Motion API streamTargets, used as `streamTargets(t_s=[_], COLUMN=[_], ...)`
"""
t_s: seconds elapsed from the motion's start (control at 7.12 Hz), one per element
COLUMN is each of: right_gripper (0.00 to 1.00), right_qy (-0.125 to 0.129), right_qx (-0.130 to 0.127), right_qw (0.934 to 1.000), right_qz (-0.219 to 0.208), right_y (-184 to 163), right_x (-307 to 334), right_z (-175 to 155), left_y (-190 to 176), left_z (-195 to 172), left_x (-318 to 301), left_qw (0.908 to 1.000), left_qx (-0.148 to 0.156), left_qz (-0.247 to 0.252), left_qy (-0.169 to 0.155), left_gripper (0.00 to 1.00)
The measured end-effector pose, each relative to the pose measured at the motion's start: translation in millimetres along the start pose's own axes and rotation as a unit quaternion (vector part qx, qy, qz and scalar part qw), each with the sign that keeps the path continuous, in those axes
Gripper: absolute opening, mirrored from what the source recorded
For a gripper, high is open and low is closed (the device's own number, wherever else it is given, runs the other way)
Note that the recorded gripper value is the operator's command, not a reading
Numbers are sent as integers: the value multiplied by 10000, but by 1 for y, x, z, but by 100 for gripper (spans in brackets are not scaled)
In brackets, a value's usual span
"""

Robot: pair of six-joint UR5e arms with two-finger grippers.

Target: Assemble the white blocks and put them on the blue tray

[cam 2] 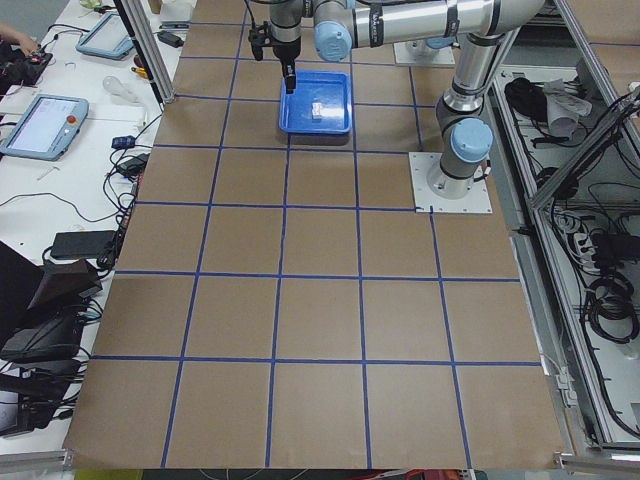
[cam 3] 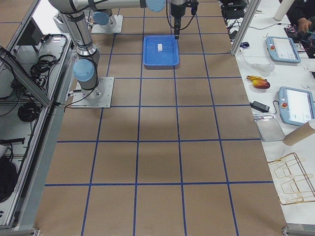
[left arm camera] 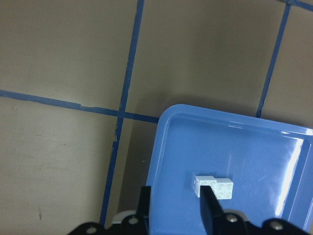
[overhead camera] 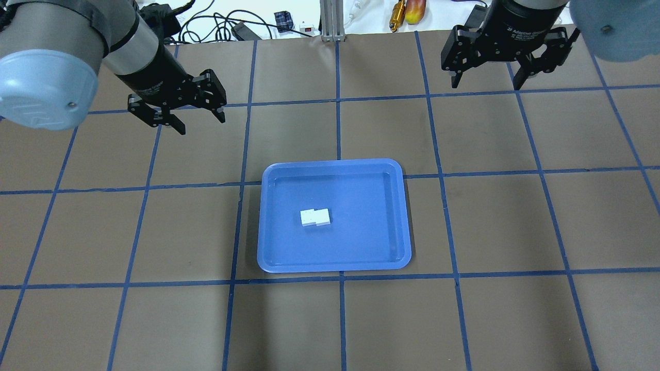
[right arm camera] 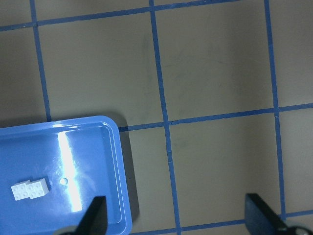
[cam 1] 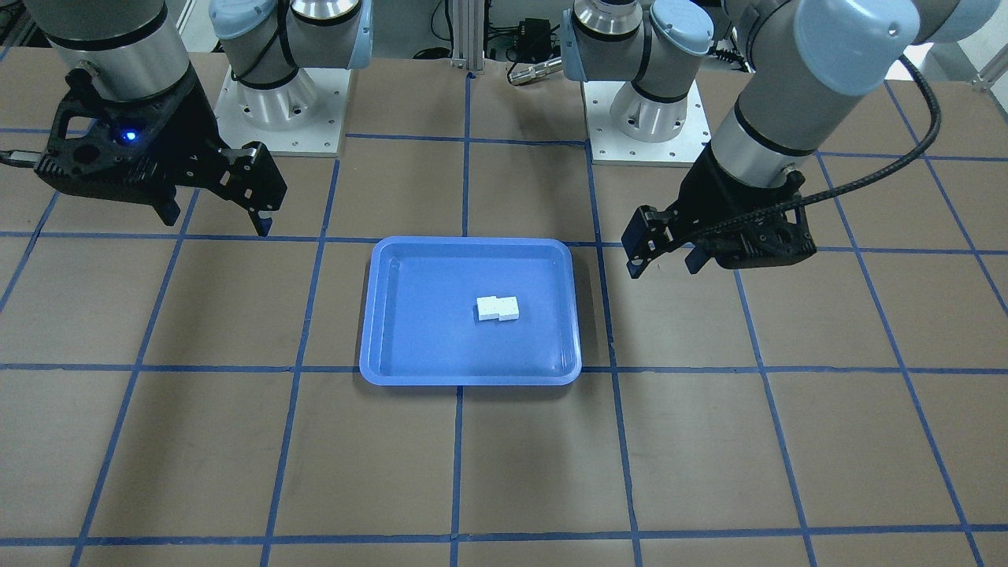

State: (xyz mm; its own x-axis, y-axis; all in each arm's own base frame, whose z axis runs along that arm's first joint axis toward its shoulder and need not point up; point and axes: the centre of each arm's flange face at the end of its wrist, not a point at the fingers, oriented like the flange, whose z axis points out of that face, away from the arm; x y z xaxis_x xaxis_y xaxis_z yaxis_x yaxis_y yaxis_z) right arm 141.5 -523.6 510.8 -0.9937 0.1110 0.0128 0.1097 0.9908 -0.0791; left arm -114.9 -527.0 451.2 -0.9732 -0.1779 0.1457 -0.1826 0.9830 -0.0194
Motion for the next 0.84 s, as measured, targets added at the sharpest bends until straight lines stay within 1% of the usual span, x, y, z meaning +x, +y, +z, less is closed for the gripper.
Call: streamTargets(t_s=[0.28,0.42,0.56,0.7,0.84], right_gripper=[100,100,100,100,100], right_qy=[2,1,0,2,3], right_qx=[-12,-20,-25,-28,-28], right_qw=[10000,10000,10000,10000,10000], right_qz=[-5,-6,-6,-6,-6], right_y=[0,0,0,0,0], right_x=[0,0,0,0,0], right_z=[0,1,1,1,1], left_y=[20,29,36,43,46], left_z=[-50,-62,-61,-56,-53], left_x=[-10,-9,-4,2,3], left_qw=[9997,9993,9990,9988,9985], left_qx=[-119,-137,-149,-130,-20], left_qz=[91,189,263,357,435], left_qy=[-199,-291,-319,-322,-322], left_gripper=[96,95,94,95,96])
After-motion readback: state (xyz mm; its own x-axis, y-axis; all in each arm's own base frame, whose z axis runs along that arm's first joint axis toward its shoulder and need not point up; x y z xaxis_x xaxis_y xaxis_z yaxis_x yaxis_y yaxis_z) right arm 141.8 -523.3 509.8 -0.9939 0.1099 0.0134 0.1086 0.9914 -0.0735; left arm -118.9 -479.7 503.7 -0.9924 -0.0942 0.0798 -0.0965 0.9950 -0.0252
